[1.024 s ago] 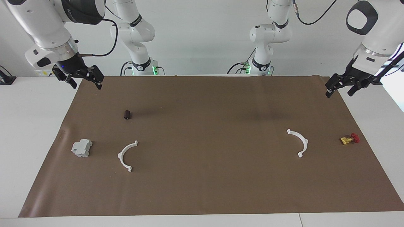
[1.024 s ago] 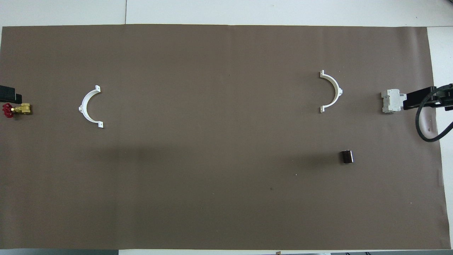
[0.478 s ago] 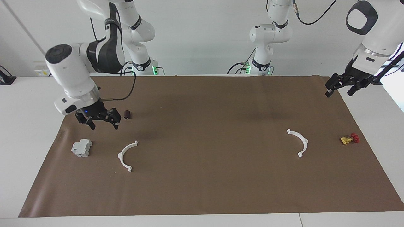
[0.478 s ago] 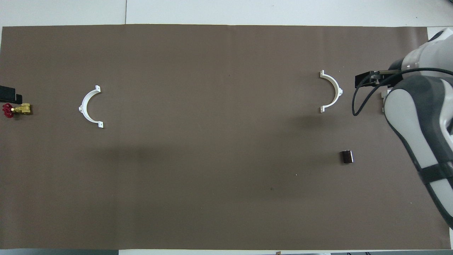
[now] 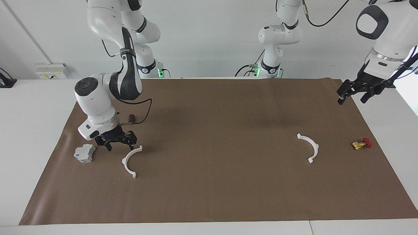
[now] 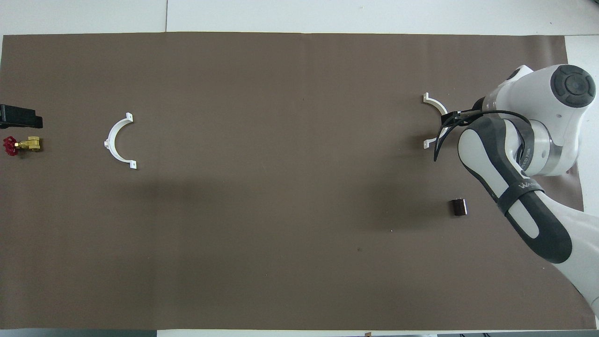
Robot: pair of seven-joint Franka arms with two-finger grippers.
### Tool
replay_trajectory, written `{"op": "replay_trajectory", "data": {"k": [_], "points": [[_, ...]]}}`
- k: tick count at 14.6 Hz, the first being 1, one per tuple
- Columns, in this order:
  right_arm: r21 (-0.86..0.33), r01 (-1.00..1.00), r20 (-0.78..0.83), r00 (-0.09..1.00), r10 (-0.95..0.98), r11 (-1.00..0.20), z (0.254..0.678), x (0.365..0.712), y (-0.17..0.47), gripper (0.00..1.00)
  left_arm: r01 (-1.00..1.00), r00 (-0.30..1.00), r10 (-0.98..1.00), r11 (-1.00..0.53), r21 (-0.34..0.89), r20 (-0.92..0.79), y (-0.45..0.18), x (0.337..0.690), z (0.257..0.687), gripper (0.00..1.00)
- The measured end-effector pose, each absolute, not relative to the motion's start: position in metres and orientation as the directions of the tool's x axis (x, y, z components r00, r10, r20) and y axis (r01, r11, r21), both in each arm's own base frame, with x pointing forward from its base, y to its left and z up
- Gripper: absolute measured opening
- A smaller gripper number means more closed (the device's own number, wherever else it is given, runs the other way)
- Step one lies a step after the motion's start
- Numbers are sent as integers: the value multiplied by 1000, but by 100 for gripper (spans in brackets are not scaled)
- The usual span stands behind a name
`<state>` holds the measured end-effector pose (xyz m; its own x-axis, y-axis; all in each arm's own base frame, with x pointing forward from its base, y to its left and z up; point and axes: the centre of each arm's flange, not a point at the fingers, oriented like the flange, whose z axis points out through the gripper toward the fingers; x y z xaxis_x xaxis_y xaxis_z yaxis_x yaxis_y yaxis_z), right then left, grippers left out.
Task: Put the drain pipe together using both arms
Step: 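Grasp the white clamp half with the right gripper while the left gripper grasps the other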
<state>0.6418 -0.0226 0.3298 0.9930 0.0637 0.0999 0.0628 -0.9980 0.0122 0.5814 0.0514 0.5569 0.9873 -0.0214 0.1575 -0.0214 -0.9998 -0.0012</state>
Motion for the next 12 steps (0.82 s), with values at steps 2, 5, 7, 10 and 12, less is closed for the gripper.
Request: {"op": "replay_trajectory", "data": {"k": [2,5,7,10,12], "points": [[-9,54,100,994,53,-998,325,643,-23,83,-25,985,-25,-1000,-5,170,49,587,520,100],[-29,51,103,994,48,-998,320,645,-15,74,-39,984,-41,-999,-14,171,40,600,459,100],[-30,53,110,993,49,-998,320,646,-13,73,-47,984,-50,-999,-21,174,35,611,423,100],[-29,53,120,992,49,-998,323,650,-13,70,-48,981,-54,-998,-31,188,35,619,380,100],[-28,53,120,992,49,-998,319,654,-13,68,-49,980,-54,-998,-35,189,35,622,363,100]]}}
